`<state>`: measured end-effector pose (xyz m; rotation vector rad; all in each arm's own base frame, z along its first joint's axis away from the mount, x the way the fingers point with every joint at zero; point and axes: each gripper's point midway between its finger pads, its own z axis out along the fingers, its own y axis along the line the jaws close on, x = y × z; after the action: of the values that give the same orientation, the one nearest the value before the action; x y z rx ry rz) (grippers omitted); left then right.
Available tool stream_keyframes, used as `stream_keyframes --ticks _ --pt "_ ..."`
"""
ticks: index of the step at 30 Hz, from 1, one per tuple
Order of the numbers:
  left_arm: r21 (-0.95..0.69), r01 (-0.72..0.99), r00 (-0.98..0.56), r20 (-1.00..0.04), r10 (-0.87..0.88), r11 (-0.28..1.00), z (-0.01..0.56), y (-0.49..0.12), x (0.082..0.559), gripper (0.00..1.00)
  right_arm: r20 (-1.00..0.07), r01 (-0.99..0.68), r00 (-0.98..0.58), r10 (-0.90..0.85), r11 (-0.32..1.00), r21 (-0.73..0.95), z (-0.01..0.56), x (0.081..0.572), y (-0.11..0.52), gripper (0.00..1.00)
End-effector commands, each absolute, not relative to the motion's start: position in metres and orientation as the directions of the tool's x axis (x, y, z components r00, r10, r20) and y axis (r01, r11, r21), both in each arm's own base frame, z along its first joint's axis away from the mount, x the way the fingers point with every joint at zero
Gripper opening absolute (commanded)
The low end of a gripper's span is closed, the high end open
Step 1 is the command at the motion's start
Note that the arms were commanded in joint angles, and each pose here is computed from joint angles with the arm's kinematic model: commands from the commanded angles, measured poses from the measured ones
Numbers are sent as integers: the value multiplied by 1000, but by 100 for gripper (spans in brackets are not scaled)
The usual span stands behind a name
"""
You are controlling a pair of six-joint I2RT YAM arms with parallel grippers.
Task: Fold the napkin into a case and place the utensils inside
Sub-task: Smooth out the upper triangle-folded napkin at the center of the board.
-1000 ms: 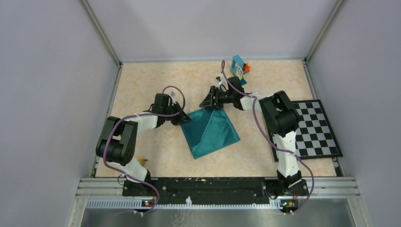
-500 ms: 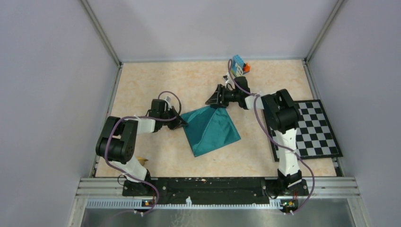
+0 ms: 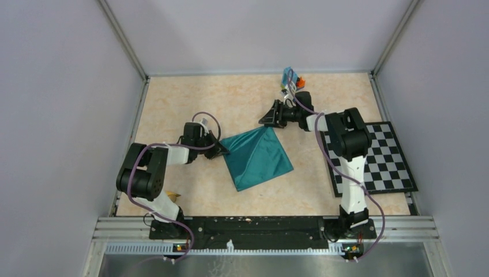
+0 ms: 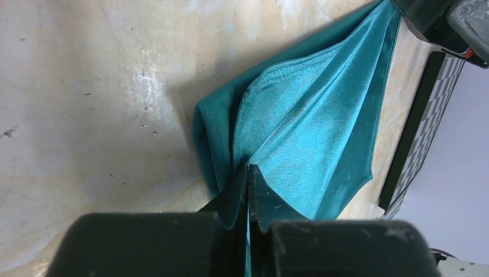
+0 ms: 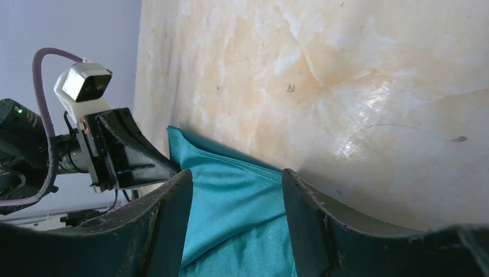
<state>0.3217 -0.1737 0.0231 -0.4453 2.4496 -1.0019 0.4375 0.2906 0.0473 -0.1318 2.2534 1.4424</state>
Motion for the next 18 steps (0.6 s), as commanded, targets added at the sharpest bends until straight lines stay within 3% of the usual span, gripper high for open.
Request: stream_keyframes --ticks 1,6,12,18 --pt "-639 -218 -864 -226 -451 738 -9 -157 296 0 -470 -296 -862 190 564 771 21 452 260 59" --pt "-639 -214 -864 -229 -448 739 -9 -157 294 0 -522 -336 -837 167 596 730 44 462 254 60" --pt "-672 -178 -872 -230 -431 718 4 -163 292 0 -588 -380 -795 149 633 674 112 453 252 62" --pt "-766 -57 -883 -260 -391 640 55 -183 302 18 -584 -431 -802 125 556 711 148 395 286 62"
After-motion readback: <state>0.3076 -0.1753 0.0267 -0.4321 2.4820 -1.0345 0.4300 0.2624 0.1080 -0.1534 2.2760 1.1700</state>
